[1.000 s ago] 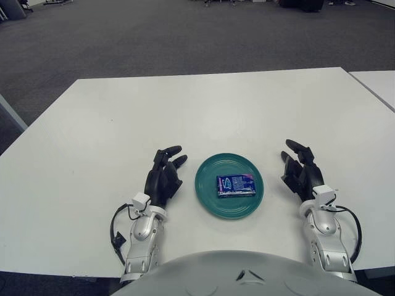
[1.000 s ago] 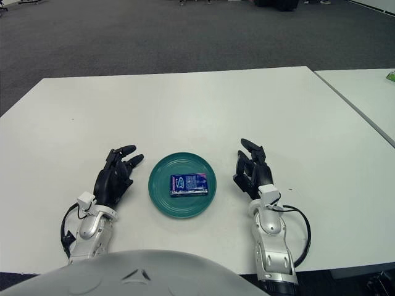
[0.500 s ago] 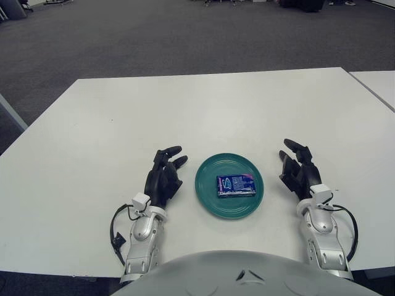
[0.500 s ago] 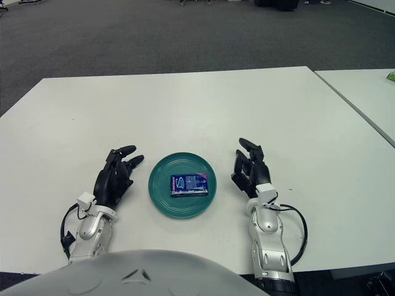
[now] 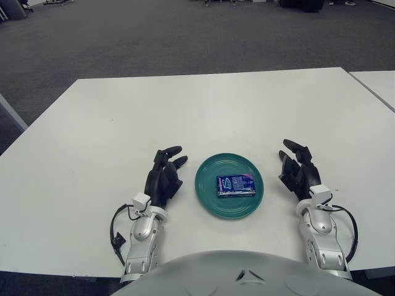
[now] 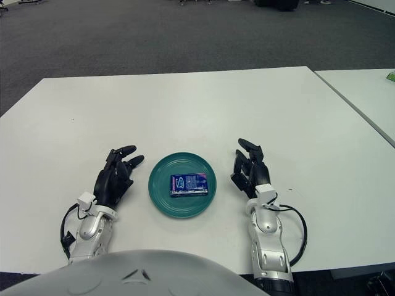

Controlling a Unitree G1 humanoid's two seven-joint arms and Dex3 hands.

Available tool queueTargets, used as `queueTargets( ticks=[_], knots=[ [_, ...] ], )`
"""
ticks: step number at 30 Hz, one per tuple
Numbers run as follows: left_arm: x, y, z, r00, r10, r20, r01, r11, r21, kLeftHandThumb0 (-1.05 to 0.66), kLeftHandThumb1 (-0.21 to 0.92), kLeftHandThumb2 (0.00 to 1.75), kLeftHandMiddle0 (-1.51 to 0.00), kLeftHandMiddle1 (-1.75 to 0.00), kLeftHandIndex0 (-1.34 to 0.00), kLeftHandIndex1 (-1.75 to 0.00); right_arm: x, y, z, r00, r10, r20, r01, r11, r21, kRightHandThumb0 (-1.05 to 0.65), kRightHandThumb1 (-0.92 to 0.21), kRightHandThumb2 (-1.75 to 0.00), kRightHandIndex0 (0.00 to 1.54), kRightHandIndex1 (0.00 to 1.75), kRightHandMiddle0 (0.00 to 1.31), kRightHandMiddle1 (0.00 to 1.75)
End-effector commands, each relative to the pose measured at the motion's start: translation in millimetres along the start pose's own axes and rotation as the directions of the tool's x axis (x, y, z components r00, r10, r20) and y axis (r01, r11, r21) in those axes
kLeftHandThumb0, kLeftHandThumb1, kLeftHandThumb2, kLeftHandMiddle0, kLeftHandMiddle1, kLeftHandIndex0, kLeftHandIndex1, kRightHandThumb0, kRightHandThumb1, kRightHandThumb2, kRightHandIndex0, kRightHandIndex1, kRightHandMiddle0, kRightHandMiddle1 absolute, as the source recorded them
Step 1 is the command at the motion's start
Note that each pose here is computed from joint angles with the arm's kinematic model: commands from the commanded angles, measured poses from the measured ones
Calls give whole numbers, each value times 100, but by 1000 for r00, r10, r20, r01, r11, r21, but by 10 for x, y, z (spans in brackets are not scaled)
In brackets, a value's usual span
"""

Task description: Put the gum into the plate.

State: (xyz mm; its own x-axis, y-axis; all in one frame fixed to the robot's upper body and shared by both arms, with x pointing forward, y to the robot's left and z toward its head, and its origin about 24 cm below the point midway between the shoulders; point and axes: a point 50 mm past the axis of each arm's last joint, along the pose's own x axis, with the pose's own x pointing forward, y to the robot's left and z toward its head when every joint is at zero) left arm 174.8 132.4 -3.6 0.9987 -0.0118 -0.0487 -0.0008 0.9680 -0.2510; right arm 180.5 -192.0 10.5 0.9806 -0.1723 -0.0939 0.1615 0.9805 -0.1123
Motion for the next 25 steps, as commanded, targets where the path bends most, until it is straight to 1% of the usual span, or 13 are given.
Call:
queueTargets(
  ticks=[1,16,25],
  knots=[
    [-40,28,-95,998,28,-61,-28,1000,5,-93,92,92,-33,-93,-11,-121,-87,32,-198,994,10,-112,-11,1000,-6,-77,-92,-84,53,11,0,85],
    [-30,30,-101,998,29,-60,-30,1000,-8,-93,92,92,-33,-92,-11,-120,-102,22,-194,994,4,-111,-6,1000,-14,-75,-92,-84,54,11,0,85],
    [-23,31,-101,998,28,-54,-28,1000,-5,-94,92,92,-33,-90,-11,-120,-104,27,-196,994,1,-112,-2,1000,-4,-75,-92,-83,55,12,0,88]
  ],
)
